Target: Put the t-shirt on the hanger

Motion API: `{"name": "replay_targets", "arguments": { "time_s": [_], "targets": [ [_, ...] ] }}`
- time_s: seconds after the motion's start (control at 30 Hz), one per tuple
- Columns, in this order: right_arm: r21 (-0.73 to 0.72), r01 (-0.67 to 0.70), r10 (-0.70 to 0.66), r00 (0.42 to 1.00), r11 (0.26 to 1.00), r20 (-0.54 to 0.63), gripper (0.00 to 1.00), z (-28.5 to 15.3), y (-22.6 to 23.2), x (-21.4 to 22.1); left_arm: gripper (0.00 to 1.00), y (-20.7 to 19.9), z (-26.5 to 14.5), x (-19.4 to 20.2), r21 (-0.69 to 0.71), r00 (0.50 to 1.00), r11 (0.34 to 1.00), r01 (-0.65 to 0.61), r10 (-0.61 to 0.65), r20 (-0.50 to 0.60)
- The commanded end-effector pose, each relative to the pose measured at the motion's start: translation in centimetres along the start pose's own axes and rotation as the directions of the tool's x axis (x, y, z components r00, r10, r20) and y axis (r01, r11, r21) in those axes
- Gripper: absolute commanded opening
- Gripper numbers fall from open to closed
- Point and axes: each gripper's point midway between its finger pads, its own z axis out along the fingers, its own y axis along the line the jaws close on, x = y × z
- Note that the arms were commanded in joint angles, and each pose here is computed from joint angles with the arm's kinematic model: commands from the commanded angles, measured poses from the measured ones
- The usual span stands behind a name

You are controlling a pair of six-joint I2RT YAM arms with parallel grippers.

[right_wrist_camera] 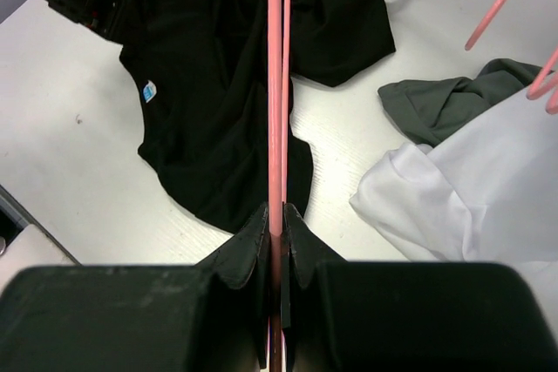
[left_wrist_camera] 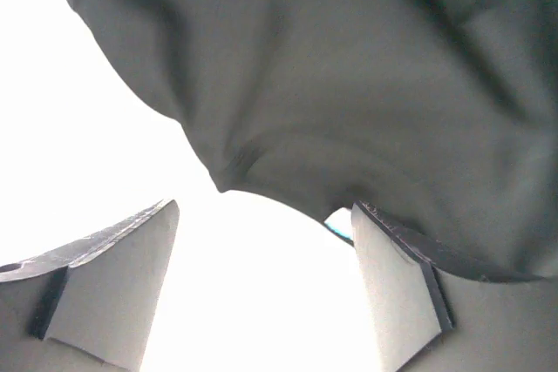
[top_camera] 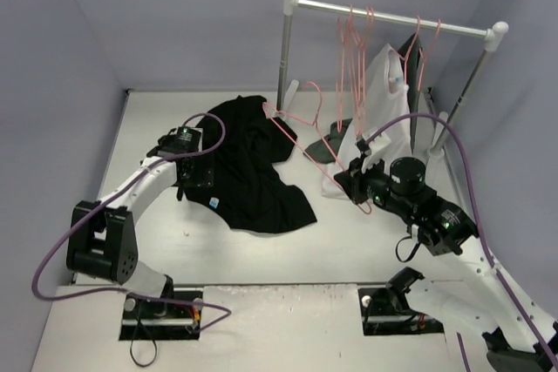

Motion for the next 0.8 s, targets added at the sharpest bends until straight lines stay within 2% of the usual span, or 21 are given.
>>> {"name": "replay_targets", "arguments": {
  "time_s": [0.0,0.13,0.3,0.77],
  "targets": [
    [-0.067,0.036,-0.030,0.995,0.997,0.093,0.00,-0.3,1.3,-2.5,0.75,1.9,0.9,2.0,-0.092,0.999,0.995,0.046,-0.047,-0.008],
    [-0.083,0.037,-0.028,0.995,0.996,0.099,0.00,-0.7,1.6,-2.3,0.75,2.7,1.4,2.6,-0.129,0.999,0.991,0.043,-0.046,-0.018],
    [-0.098,0.028,-0.016,0.993,0.995,0.118,0.00,-1.4,1.9,-2.3,0.63,3.9,1.9,2.1,-0.162,0.999,0.986,0.024,-0.029,-0.027],
    [-0.113,0.024,-0.010,0.992,0.993,0.123,0.00,-1.8,2.2,-2.1,0.60,3.3,4.2,1.2,-0.109,0.996,0.993,-0.049,0.041,-0.080]
  ]
}}
